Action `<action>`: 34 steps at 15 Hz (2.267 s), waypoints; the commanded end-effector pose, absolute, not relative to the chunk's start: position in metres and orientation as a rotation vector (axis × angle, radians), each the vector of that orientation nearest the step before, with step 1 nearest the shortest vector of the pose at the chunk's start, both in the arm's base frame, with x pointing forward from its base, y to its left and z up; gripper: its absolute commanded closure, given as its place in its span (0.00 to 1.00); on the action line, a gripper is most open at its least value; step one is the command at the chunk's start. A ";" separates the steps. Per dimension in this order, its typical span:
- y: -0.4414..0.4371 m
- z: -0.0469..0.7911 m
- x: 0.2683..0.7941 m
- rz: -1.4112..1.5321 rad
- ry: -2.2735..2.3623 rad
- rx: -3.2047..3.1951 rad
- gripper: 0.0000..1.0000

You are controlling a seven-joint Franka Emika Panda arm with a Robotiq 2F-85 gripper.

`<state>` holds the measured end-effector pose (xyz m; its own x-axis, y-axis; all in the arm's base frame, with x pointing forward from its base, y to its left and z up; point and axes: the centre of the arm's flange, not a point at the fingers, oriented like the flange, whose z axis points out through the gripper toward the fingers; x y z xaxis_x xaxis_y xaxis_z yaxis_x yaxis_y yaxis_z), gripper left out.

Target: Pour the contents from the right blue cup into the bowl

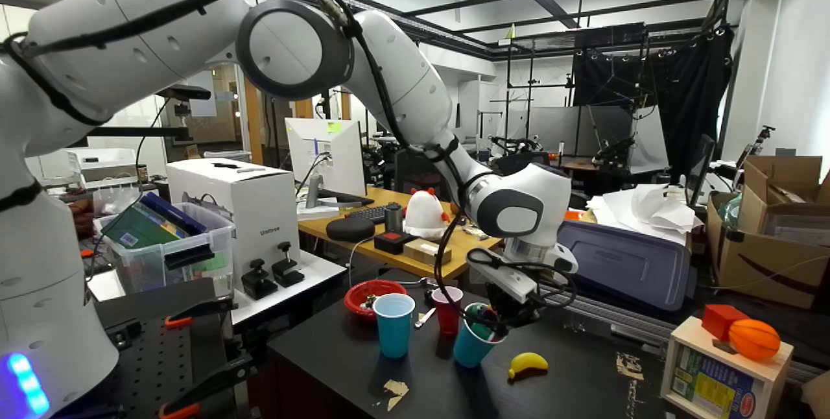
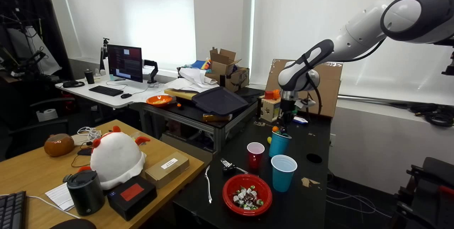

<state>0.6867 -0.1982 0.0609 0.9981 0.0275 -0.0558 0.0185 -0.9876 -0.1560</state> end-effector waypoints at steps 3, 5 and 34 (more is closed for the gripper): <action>-0.196 0.074 0.687 0.087 -0.064 -2.940 1.00; -0.193 0.077 0.686 0.090 -0.072 -2.938 1.00; -0.153 0.089 0.668 0.325 -0.190 -2.945 0.17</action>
<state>0.6760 -0.1698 0.0867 0.9758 0.1427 -0.1654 0.1060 -0.9713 -0.2130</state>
